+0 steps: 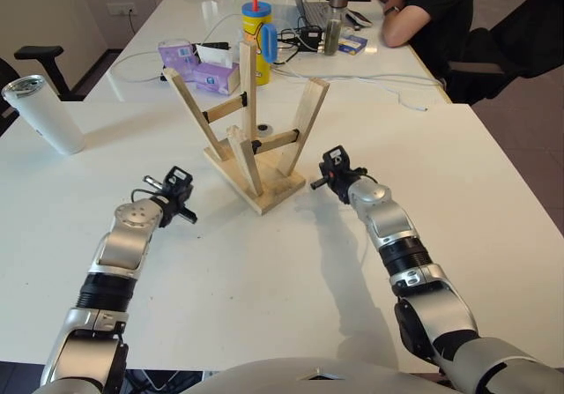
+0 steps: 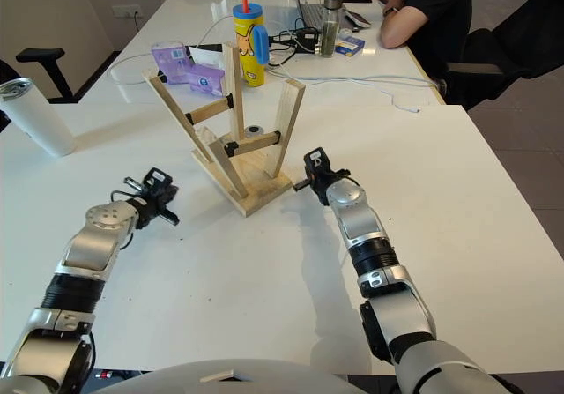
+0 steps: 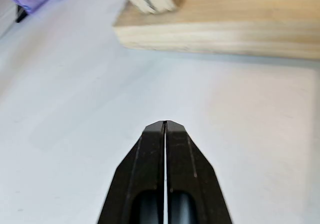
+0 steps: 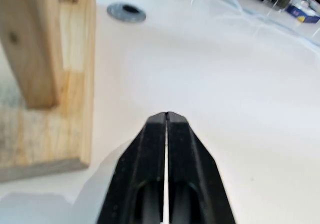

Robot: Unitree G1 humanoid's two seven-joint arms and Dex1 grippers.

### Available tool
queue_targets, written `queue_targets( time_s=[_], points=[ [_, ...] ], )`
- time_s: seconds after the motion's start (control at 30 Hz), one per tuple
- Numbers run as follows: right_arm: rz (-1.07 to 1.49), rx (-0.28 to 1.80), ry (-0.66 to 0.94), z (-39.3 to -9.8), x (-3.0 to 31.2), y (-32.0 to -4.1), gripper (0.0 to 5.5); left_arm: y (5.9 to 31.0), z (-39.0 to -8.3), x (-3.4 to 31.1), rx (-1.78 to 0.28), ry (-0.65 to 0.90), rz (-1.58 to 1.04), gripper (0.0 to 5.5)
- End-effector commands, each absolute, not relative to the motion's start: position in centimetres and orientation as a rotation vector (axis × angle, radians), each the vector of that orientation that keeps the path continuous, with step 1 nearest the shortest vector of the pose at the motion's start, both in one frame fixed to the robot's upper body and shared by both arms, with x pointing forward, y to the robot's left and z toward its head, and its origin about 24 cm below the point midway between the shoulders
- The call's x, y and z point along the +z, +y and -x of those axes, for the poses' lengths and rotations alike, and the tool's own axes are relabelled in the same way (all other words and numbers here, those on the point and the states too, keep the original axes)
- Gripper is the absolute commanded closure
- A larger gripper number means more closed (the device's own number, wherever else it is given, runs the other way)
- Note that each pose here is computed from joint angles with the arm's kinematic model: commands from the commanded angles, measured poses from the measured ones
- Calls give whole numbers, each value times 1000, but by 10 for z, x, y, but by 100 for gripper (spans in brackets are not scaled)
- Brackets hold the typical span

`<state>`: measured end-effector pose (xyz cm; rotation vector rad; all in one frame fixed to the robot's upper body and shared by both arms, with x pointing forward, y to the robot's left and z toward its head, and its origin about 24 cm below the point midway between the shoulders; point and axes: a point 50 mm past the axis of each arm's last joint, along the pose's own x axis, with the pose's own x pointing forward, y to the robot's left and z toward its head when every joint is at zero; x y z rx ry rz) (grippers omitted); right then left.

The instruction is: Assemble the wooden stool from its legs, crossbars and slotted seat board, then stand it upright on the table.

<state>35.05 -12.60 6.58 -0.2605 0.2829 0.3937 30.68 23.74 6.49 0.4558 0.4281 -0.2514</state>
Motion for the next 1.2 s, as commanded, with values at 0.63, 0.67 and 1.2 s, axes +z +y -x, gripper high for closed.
queue_targets(
  time_s=[0.63,0.67,1.2],
  points=[
    [220,486,236,-339,72,-111,550,259,-398,148,-56,-74,413,548],
    [216,490,231,-338,73,-110,550,259,-399,149,-81,-82,451,548],
    [204,514,177,-341,91,-121,550,222,-395,158,-665,69,402,548]
  ],
)
